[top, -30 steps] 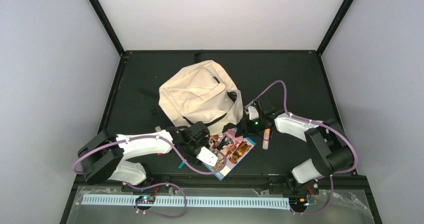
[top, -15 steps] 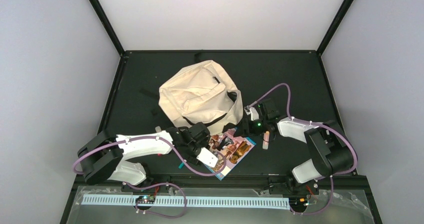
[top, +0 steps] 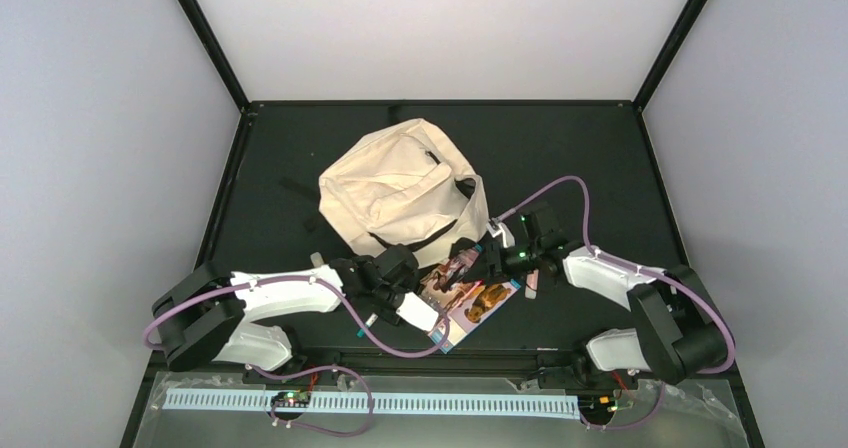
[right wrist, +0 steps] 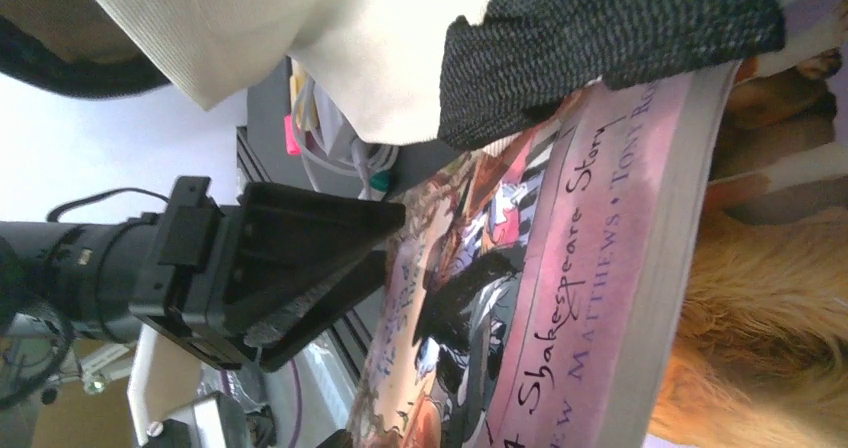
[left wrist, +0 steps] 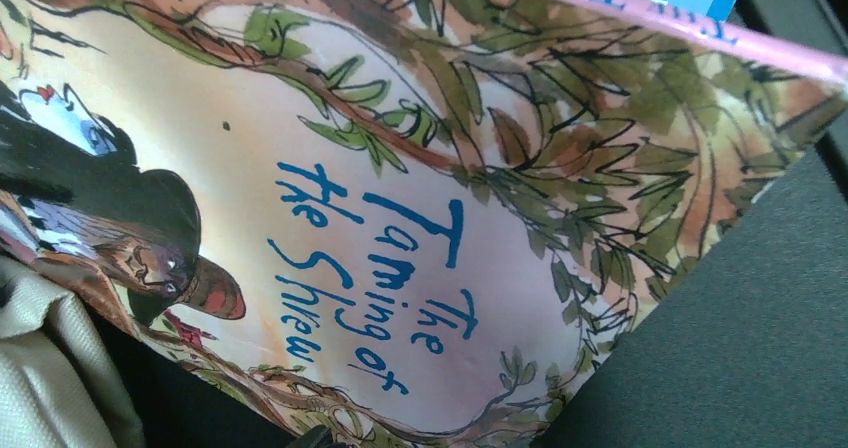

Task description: Pack the student bag

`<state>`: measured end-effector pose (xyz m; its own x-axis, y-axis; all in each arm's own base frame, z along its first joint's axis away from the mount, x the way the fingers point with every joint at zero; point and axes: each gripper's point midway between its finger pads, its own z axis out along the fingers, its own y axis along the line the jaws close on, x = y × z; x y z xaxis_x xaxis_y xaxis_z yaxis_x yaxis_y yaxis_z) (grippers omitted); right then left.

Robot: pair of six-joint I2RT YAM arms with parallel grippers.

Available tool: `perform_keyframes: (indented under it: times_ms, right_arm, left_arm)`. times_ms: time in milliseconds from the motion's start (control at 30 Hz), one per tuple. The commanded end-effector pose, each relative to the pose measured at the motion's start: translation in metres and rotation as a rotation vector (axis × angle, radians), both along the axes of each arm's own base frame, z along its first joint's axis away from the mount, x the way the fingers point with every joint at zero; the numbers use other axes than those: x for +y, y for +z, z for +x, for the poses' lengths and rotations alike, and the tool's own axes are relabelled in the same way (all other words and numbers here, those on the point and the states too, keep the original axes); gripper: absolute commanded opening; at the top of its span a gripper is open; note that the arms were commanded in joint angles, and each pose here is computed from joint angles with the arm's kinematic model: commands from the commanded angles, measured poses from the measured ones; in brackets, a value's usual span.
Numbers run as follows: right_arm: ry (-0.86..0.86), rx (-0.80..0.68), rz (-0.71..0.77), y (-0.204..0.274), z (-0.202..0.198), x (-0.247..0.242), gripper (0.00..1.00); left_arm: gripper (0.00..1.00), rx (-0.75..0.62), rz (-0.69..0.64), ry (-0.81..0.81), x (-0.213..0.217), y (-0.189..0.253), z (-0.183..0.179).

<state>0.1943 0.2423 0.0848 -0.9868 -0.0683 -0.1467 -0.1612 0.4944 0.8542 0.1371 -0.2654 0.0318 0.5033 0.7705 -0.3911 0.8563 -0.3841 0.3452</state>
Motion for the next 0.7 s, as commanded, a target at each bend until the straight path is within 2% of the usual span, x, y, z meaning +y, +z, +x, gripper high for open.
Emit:
perform_keyframes:
  times_ms: [0, 267, 433, 600, 667]
  right_arm:
    - [0.012, 0.054, -0.013, -0.002, -0.004, 0.003, 0.35]
    - [-0.017, 0.055, -0.178, -0.01, 0.001, -0.013, 0.01]
    - [-0.026, 0.032, -0.228, 0.01, 0.002, -0.02, 0.01]
    - [-0.074, -0.022, -0.395, 0.027, 0.005, -0.047, 0.01]
    - [-0.106, -0.047, -0.437, 0.037, 0.008, -0.055, 0.01]
  left_arm:
    - [0.49, -0.079, 0.053, 0.02, 0.009, -0.012, 0.015]
    - [0.5, -0.068, 0.03, 0.058, 0.01, 0.013, 0.015]
    - [0.64, 0.062, 0.056, 0.106, 0.005, 0.051, 0.007]
    - [0.77, 0.249, -0.103, 0.105, -0.01, 0.141, -0.013]
    - [0.83, 0.284, -0.188, 0.178, -0.018, 0.167, 0.002]
